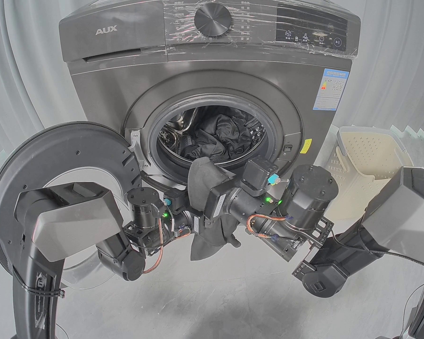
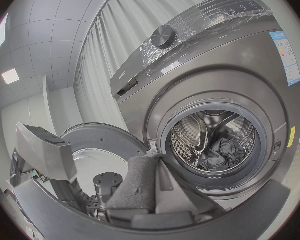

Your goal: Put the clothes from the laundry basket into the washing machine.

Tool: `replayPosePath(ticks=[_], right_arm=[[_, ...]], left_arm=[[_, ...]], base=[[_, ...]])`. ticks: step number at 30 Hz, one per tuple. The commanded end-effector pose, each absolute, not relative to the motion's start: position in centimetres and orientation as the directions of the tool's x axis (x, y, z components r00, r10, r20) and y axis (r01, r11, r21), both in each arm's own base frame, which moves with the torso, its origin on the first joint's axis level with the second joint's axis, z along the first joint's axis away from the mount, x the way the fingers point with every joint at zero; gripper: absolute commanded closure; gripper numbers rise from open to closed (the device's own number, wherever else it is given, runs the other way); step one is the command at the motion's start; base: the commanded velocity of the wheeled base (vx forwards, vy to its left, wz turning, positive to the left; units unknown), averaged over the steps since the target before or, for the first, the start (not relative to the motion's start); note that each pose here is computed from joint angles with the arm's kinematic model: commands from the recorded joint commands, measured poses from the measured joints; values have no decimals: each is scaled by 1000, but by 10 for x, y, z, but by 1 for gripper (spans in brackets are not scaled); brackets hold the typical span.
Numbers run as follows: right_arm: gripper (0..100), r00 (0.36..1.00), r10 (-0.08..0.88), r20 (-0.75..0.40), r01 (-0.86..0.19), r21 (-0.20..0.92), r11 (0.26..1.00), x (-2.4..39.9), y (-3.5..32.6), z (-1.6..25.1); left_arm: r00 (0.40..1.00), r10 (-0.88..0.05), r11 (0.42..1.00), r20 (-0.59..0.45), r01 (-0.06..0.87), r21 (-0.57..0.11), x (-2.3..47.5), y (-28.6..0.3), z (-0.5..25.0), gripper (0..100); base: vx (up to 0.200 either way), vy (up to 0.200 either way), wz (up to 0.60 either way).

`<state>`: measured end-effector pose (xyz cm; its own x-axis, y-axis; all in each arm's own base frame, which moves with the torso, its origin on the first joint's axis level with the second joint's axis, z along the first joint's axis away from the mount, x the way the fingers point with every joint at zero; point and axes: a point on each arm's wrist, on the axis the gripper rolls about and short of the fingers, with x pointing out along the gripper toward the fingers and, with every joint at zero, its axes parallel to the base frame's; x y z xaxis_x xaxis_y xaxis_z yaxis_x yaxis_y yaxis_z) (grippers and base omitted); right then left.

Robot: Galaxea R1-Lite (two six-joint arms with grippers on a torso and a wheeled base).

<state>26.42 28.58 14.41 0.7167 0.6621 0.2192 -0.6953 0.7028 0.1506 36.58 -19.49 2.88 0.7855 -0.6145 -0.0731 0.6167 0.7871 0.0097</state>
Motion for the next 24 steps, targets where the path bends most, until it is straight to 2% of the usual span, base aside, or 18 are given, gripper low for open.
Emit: replayPosePath(ticks=[1,9,14,19,23,24], right_arm=[[100,720,658,218,-691,150,707,263,282,145],[100,758,627,179,-650,149,745,273,265,139],[100,804,594,-2,-591,113,799,267,235,100],[100,821,569,-49,-562,109,820,275,227,83],[100,825,562,-56,-555,103,825,277,226,80],[0,825,562,-56,-555,103,825,277,226,80]], left_arm=[[827,-557,829,-73,559,17,383,-188,18,100],[848,-528,849,-37,529,11,387,-183,27,100],[863,-505,863,17,505,15,386,-183,46,100],[857,-512,859,53,513,8,375,-183,68,100],[853,-519,855,57,519,8,361,-180,79,100],[852,-520,854,64,520,7,358,-179,81,100]], base=[[0,0,0],[0,0,0],[0,0,0],[0,0,0],[0,0,0],[0,0,0]])
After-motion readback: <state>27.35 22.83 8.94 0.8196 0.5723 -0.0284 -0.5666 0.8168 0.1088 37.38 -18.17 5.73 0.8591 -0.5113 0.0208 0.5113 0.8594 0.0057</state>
